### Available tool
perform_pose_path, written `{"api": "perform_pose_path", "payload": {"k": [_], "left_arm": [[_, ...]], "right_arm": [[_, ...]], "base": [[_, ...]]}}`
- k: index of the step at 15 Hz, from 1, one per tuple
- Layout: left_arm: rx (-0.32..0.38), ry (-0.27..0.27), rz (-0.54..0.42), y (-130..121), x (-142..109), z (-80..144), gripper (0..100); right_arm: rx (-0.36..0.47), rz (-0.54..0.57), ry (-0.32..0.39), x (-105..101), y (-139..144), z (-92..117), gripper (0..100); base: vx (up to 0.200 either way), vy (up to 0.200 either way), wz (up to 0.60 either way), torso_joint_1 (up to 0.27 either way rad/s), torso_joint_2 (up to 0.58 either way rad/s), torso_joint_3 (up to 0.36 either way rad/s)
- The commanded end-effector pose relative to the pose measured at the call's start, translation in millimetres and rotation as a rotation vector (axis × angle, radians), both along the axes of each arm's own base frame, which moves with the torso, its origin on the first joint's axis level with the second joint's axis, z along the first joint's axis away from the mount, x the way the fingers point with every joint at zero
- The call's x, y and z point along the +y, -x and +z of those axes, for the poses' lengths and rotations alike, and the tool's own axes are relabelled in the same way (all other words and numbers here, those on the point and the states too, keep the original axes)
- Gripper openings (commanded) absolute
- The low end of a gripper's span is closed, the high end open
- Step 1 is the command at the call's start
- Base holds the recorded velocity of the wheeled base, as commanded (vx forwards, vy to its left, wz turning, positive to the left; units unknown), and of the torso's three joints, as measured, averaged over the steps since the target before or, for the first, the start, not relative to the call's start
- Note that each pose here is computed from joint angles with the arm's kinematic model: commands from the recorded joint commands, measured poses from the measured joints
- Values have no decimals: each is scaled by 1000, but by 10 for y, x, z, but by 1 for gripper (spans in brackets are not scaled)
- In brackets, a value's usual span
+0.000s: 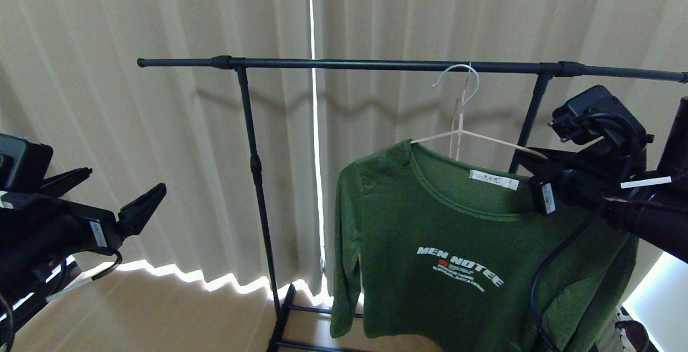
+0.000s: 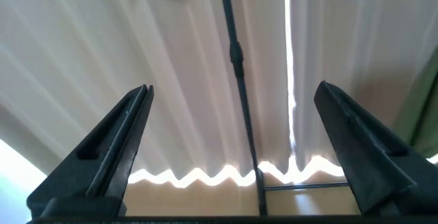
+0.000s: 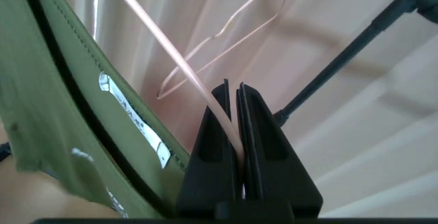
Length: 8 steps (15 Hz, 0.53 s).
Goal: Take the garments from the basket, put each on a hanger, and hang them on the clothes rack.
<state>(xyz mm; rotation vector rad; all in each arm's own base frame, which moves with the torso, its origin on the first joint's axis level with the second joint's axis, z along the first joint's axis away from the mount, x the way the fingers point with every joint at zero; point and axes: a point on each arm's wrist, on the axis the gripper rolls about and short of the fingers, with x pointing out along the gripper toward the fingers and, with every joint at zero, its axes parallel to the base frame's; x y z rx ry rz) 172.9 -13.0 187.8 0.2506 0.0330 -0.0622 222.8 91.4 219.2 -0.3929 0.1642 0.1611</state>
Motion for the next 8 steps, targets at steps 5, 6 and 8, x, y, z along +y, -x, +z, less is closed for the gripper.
{"api": "perform_pose_path", "payload": {"k": [5, 6, 8], "left_arm": [[10, -3, -22, 115, -3, -63, 100], [13, -3, -33, 124, -20, -73, 100], [15, -3, -53, 137, -50, -81, 100]], "right_arm": [[5, -1, 3, -6, 5, -1, 0], [5, -4, 3, -11, -2, 0, 0], [5, -4, 3, -11, -1, -3, 0]], "base": [[0, 0, 0, 0, 0, 0], [0, 0, 0, 0, 0, 0], [100, 0, 0, -1, -1, 1]]}}
